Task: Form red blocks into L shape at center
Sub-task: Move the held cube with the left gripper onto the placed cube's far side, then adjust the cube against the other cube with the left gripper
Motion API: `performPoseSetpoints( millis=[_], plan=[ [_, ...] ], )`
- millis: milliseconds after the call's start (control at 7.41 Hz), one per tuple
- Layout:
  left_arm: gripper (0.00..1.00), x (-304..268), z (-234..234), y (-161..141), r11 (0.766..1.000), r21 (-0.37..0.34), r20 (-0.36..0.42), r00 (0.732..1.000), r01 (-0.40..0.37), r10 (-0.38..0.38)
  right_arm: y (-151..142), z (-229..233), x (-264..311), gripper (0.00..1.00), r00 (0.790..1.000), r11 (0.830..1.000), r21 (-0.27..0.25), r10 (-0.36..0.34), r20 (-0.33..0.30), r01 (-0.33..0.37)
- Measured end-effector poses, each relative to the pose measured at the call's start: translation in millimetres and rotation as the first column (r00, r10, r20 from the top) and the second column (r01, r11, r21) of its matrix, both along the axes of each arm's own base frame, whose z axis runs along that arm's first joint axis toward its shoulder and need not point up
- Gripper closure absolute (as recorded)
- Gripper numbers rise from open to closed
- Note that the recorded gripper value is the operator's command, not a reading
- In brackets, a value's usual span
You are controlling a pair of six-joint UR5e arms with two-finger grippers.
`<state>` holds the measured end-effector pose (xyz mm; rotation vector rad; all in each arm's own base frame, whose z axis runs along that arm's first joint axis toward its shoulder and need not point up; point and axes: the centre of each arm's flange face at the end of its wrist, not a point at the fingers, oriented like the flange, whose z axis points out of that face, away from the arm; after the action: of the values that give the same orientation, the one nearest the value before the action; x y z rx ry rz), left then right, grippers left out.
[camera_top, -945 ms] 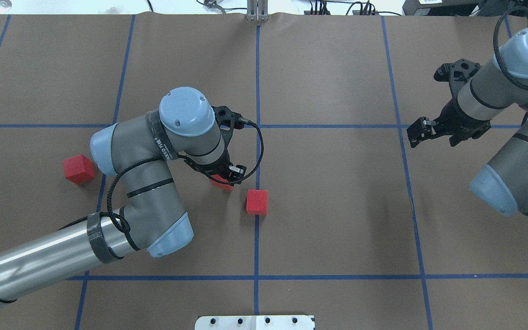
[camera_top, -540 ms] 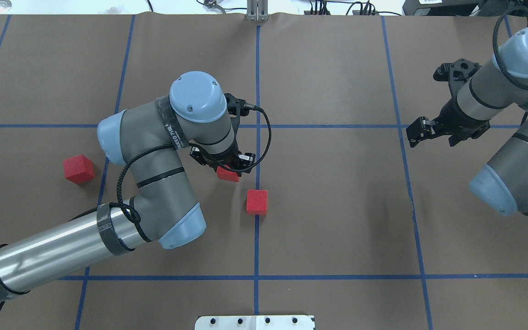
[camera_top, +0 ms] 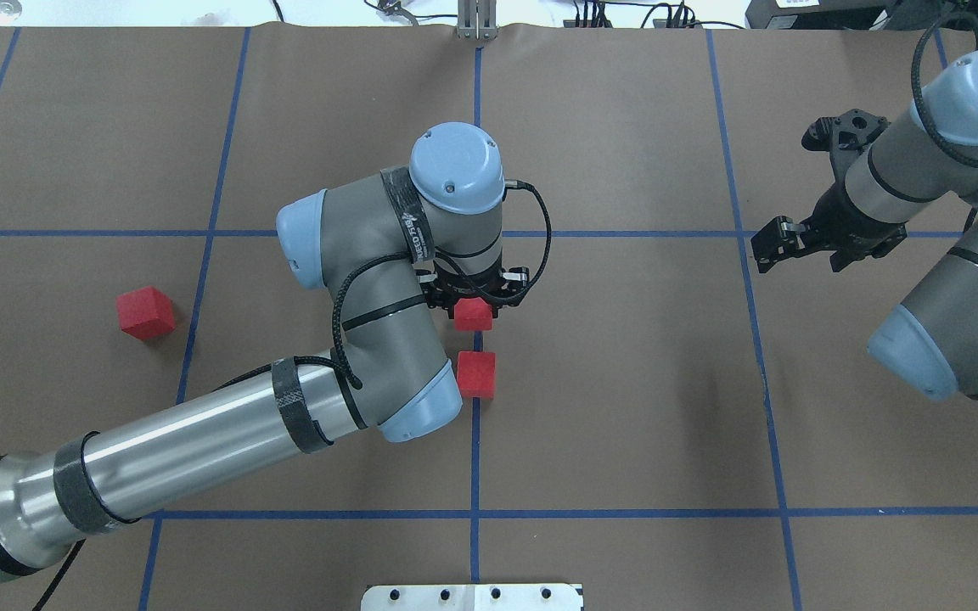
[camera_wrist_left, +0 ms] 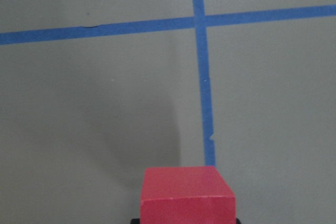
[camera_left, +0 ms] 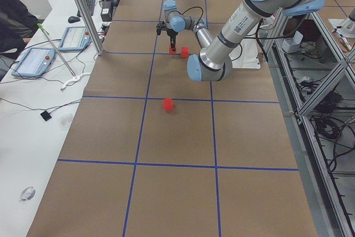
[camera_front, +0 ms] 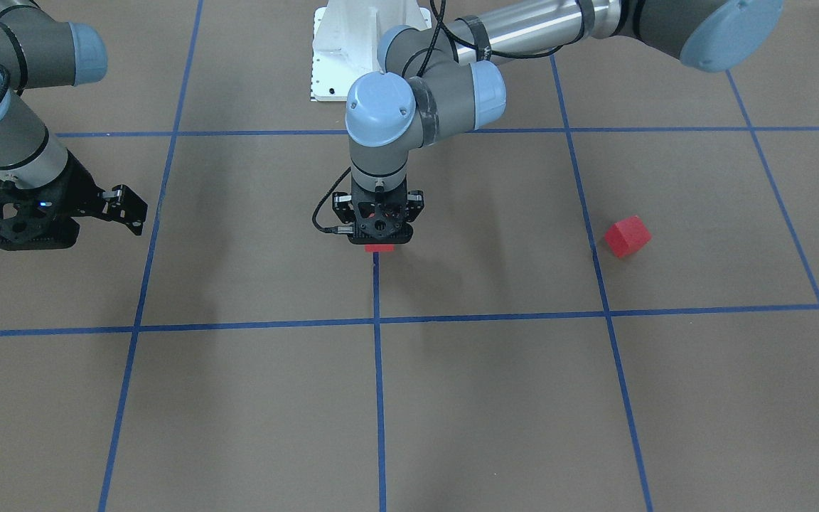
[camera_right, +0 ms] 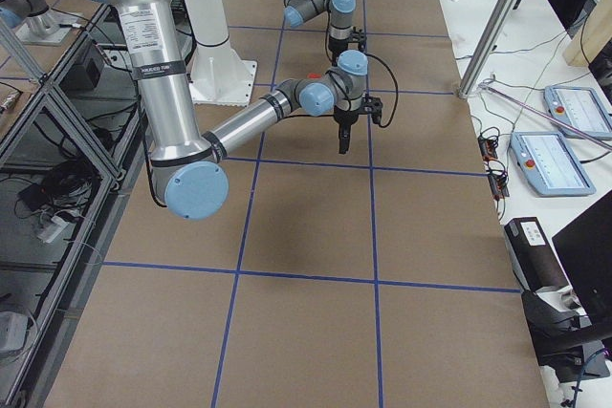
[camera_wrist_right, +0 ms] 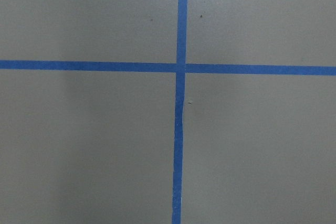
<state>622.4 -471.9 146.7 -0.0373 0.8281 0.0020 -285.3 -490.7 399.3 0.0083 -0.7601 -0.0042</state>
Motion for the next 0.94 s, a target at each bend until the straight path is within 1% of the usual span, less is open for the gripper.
performPoseSetpoints(
  millis=[405,945],
  plan=[
    [1.00,17,7,15,0.999,-0.033,0.016,1.000,-0.001,0.002,0,0,0,0.01,1.000,1.000,0.000,0.001,0.000,-0.001],
    [1.00,17,7,16,1.000,-0.021,0.013,1.000,-0.013,0.013,0,-1,0,0.01,1.000,1.000,0.002,0.001,0.001,-0.001]
  ],
)
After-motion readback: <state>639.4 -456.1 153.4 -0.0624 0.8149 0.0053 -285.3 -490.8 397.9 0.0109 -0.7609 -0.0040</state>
